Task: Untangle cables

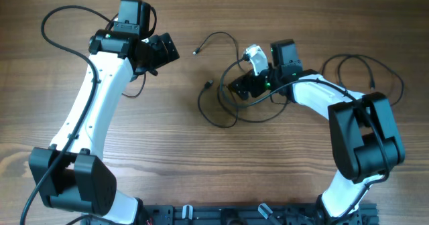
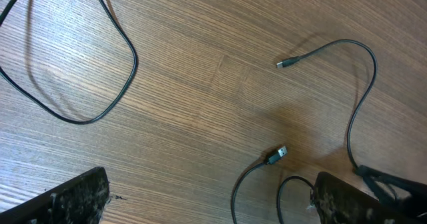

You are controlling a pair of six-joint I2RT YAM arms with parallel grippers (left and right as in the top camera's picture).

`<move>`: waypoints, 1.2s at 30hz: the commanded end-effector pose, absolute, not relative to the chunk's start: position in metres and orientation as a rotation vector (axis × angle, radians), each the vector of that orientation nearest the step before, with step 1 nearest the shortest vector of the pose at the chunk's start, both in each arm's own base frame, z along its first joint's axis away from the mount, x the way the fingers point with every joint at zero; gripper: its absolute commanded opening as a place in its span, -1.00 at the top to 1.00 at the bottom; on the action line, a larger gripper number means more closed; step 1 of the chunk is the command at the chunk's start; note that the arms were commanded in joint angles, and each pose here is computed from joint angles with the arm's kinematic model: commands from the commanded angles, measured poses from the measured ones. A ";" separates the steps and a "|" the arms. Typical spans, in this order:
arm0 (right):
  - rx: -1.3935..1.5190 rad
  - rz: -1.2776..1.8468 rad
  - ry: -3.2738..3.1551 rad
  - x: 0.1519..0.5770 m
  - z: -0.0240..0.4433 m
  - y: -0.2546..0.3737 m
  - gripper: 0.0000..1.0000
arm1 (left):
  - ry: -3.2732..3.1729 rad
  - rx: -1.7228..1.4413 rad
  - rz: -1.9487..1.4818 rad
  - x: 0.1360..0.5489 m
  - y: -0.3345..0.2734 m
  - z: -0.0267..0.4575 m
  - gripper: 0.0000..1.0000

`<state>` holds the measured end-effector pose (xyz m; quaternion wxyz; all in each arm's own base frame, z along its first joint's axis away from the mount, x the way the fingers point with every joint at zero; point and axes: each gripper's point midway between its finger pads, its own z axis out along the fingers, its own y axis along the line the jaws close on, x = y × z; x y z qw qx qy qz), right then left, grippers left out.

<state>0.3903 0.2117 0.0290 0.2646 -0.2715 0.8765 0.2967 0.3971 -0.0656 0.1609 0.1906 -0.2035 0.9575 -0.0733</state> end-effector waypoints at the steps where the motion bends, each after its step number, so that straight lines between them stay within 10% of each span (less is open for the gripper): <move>1: -0.772 0.929 2.223 0.385 0.086 0.230 -0.87 | 2.683 -0.599 -0.190 0.400 -0.062 0.160 -1.00; 13: -0.984 0.044 2.372 0.388 0.023 0.196 -0.88 | 2.683 -0.600 -0.190 0.400 -0.062 0.160 -1.00; 22: -0.888 0.051 2.409 0.416 -0.031 0.175 -0.85 | 2.683 -0.599 -0.190 0.400 -0.062 0.160 -1.00; 30: -0.880 0.157 2.501 0.399 -0.055 0.178 0.91 | 2.683 -0.599 -0.190 0.400 -0.062 0.160 -1.00; 36: -0.863 0.358 2.474 0.398 -0.007 0.190 0.91 | 2.683 -0.599 -0.190 0.400 -0.062 0.160 -1.00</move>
